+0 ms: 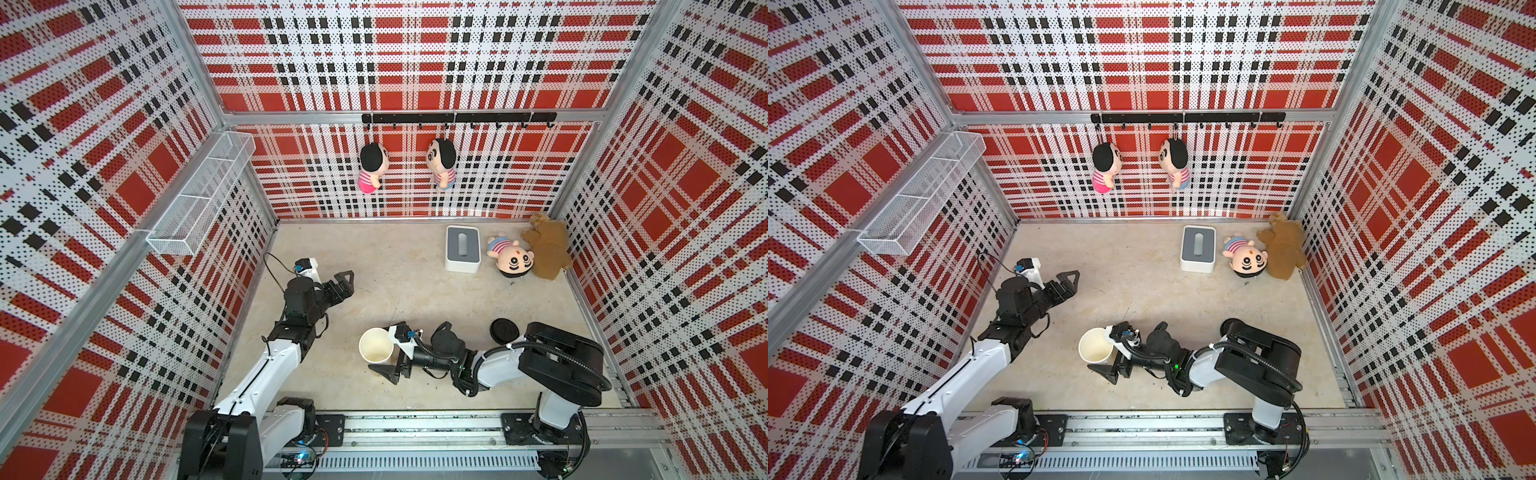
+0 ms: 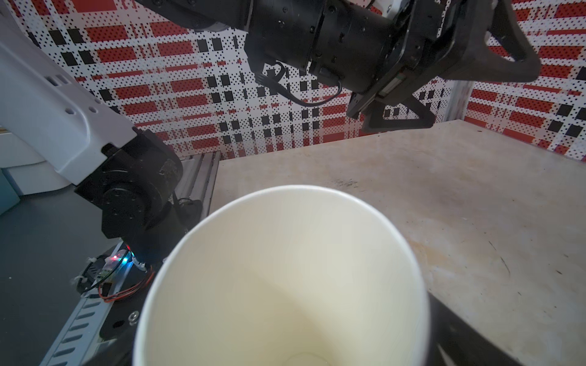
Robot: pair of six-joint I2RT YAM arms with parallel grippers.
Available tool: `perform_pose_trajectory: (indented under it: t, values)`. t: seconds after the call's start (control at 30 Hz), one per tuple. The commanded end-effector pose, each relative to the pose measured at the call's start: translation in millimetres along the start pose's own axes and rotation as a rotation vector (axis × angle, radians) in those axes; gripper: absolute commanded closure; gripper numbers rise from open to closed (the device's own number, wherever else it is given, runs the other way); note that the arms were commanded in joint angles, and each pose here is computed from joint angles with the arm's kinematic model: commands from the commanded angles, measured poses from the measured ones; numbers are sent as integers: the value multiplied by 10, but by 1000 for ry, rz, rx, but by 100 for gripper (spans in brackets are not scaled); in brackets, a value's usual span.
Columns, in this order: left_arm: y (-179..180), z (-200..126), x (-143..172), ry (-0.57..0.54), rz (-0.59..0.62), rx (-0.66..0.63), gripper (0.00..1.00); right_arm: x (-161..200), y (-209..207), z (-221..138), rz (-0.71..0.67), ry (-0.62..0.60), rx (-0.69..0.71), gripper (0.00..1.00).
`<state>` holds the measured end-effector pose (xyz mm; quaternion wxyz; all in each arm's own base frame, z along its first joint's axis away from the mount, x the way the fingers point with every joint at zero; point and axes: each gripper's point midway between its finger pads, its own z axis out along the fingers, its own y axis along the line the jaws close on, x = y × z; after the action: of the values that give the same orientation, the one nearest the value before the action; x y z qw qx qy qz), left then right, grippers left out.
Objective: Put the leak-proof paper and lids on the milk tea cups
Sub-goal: Pick up the cup at the center of the board.
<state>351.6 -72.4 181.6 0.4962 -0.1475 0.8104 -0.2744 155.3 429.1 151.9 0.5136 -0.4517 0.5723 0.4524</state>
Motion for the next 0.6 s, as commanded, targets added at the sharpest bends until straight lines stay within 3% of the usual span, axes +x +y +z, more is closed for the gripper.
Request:
perform_pose_trajectory:
  t: [0.0,0.23,0.43,0.57]
  values:
    - [-84,2,-65,0,28,14,2,-31,81,81,-9,-19,-36,0]
    - [-84,4,-61,8,37,12,2,32,39,177,-3,-6,-27,1]
    - [-85,13,-54,13,39,15,1,-103,-37,162,-25,-32,22,15]
    - [-50,29,-44,16,35,9,1,-211,-108,117,-66,-46,70,17]
